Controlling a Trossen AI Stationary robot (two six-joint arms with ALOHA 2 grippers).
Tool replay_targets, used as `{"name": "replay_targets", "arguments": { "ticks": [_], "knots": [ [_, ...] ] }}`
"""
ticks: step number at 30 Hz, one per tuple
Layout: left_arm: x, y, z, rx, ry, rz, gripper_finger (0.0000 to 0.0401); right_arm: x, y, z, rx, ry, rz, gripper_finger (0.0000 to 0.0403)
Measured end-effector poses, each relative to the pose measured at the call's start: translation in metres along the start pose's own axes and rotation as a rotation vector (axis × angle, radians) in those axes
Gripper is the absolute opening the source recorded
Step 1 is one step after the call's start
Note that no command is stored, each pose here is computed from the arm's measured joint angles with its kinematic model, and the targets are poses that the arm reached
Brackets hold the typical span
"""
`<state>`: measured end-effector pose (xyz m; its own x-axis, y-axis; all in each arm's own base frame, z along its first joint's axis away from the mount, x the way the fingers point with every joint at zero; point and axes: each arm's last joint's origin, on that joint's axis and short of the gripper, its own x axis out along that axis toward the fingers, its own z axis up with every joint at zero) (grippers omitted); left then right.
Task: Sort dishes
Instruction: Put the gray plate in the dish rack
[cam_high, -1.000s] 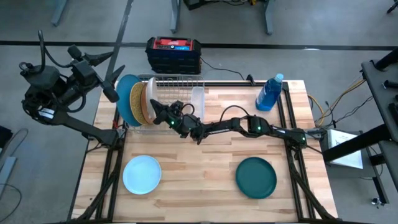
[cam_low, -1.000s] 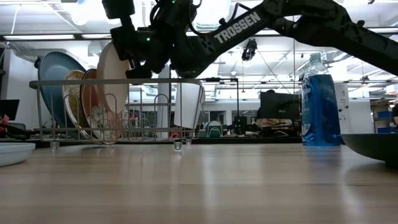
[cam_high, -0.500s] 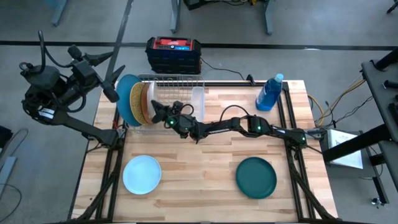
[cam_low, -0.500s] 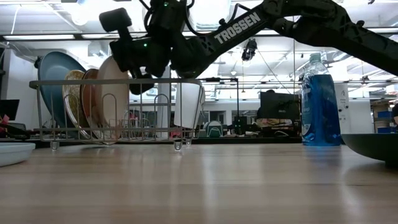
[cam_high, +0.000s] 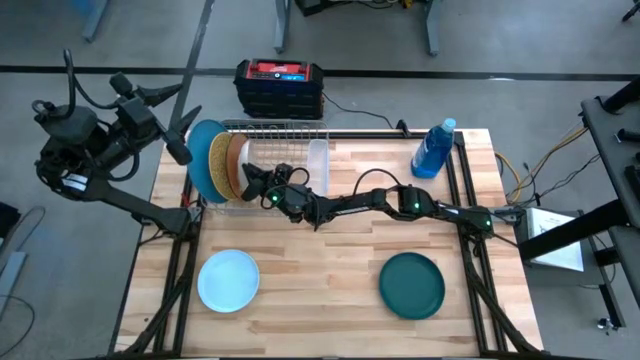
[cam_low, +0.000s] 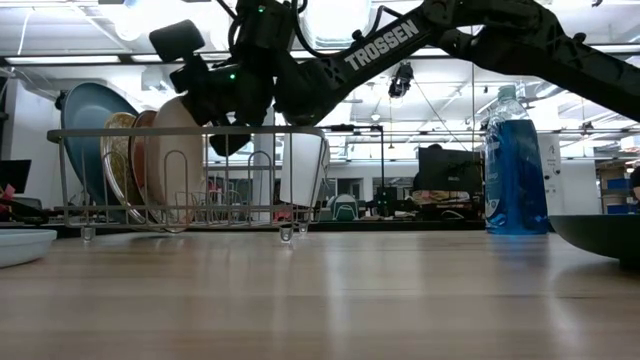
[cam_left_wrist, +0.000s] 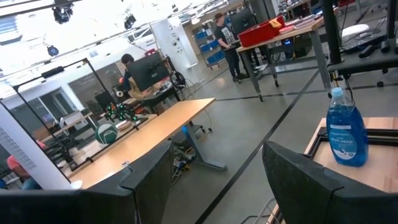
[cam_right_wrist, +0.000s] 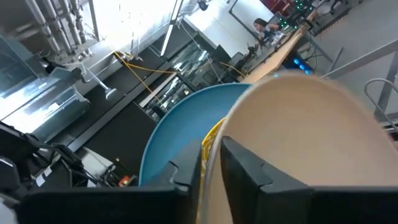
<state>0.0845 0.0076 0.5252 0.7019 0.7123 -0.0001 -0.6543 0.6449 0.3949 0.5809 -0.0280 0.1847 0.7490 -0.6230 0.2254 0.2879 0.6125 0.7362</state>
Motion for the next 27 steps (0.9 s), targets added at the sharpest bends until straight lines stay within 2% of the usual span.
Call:
{"name": "replay_targets", "arguments": {
  "ticks": [7,16,23,27],
  "knots": [
    [0.0,0.0,0.0,0.003,0.002,-0.001,0.0235,0.0,0.0,0.0,-0.008,0.001,0.001,0.0104],
    [0.0,-0.001,-0.001,0.0,0.004,-0.001,0.0235,0.001,0.001,0.001,-0.115,0.01,-0.006,0.0159],
    [0.002,-0.003,0.0,0.005,0.008,-0.003,0.0235,0.018,0.011,0.009,-0.277,0.138,-0.113,0.019],
    [0.004,-0.006,0.0,0.013,0.012,-0.005,0.0235,0.023,0.019,0.02,-0.387,0.102,-0.13,0.021]
  ]
}}
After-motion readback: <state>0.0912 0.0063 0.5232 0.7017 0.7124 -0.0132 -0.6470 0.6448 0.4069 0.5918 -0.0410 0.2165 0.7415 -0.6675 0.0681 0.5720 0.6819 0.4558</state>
